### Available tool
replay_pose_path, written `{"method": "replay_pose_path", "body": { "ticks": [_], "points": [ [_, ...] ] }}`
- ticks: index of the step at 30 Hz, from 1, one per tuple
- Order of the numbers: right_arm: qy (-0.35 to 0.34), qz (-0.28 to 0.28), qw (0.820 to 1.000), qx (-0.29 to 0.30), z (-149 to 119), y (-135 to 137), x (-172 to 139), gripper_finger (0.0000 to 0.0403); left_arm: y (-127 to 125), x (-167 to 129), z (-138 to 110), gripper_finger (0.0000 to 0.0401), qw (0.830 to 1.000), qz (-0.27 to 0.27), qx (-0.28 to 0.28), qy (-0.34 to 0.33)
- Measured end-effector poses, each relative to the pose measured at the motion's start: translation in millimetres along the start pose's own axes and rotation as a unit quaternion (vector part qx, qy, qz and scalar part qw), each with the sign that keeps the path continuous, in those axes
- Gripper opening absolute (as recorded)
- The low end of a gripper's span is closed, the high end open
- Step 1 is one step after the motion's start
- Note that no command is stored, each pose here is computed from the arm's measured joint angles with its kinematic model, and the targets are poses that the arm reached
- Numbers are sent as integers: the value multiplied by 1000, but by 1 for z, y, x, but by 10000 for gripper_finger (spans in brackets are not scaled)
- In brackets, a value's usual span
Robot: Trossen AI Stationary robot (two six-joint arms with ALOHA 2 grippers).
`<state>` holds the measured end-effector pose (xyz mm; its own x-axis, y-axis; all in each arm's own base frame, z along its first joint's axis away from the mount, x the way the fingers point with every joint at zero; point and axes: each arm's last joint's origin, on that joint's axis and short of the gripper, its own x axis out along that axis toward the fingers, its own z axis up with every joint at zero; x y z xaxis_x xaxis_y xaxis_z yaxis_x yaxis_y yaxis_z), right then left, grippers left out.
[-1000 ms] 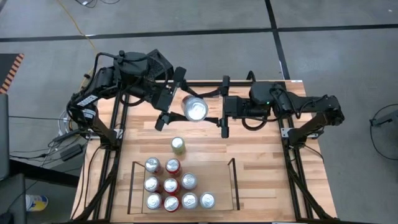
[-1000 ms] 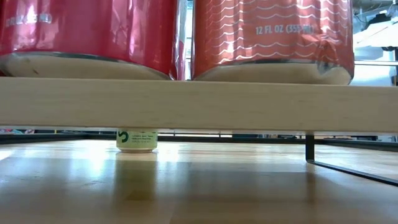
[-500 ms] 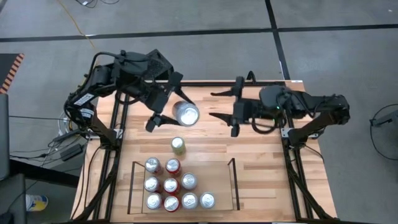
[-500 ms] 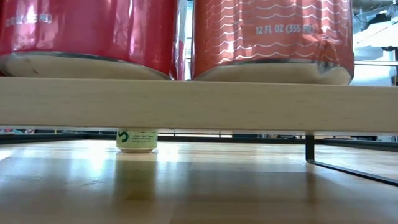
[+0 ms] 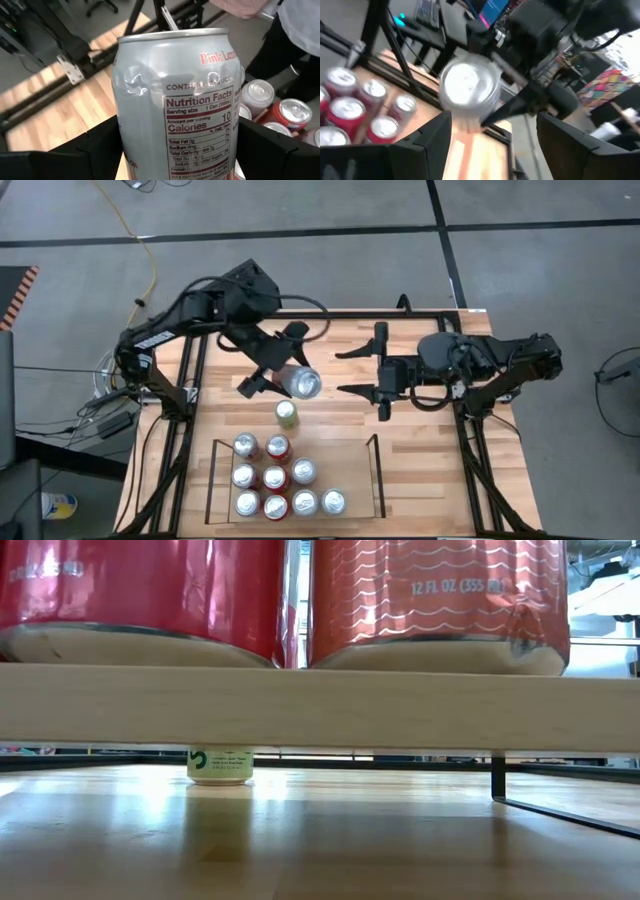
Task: Place canned beverage on shelf
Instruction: Put the pink soda can on the shelf aligned with the other pink soda can
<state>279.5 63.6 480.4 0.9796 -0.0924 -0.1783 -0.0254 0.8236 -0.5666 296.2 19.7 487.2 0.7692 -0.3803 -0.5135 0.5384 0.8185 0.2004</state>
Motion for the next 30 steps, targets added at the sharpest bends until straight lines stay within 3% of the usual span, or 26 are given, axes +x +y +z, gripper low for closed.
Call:
{"method": "replay_pose_path", "body": {
  "ticks": [13,20,30],
  "points": [
    [10,87,993,77,-17,4,31,277,6,28,-23,300,999,-10,-19,36],
    [33,99,992,64,-21,6,30,308,6,31,-27,300,999,-16,-25,42],
    [34,112,992,-43,-24,10,36,325,8,29,-26,301,999,-22,-24,28]
  ]
}}
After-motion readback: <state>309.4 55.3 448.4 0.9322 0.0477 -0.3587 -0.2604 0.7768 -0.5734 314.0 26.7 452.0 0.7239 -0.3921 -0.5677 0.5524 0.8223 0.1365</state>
